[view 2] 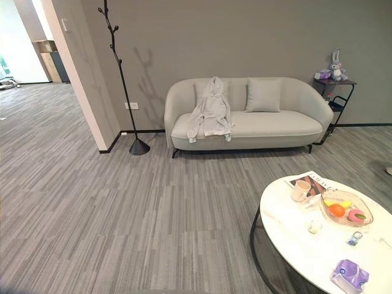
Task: Hang the clothes on the sofa on the clothes rack.
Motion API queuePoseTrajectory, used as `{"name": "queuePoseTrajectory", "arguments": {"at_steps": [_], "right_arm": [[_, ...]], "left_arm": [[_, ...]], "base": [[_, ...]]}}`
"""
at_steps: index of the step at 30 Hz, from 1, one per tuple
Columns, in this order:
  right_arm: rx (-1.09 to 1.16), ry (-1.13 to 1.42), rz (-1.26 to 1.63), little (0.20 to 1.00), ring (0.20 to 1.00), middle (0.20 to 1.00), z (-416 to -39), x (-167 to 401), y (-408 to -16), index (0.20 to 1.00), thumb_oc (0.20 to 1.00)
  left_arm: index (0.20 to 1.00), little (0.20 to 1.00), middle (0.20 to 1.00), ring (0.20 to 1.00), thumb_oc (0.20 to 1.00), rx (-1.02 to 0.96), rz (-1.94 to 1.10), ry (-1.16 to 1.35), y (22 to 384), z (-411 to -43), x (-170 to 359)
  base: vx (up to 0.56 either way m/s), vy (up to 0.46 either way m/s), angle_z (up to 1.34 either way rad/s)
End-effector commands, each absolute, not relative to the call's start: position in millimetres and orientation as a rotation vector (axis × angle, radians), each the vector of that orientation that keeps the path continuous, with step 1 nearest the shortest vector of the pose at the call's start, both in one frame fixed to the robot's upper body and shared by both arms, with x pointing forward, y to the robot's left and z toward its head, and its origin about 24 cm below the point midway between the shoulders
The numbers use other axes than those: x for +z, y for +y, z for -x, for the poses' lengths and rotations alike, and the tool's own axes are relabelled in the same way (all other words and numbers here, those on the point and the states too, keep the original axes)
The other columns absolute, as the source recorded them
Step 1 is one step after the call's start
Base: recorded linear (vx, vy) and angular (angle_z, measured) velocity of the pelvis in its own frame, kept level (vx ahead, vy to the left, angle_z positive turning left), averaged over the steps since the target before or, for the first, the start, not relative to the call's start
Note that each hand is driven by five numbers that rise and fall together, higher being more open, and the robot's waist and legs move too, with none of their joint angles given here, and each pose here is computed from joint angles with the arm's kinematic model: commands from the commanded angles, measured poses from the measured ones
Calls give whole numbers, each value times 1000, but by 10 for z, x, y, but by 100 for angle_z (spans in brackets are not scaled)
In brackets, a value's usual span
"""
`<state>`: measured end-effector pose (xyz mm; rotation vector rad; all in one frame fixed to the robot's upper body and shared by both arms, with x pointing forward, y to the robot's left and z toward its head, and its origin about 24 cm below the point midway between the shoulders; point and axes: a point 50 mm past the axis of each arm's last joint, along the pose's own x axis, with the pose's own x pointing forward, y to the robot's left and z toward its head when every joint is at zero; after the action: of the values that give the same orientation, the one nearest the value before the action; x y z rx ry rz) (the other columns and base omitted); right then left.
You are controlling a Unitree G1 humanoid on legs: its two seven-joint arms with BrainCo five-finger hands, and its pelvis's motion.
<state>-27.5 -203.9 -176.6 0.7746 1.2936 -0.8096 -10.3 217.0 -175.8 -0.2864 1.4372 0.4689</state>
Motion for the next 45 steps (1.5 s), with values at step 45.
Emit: {"name": "queuePoseTrajectory", "arguments": {"at_steps": [45], "right_arm": [[-278, 1504, -123, 1000, 1000, 1000, -29, -1709, -2327, 1000, 1000]], "left_arm": [[1000, 1000, 1000, 1000, 1000, -233, -197, 1274, 1719, -802, -1742]], "base": [[-8, -1, 0]]}}
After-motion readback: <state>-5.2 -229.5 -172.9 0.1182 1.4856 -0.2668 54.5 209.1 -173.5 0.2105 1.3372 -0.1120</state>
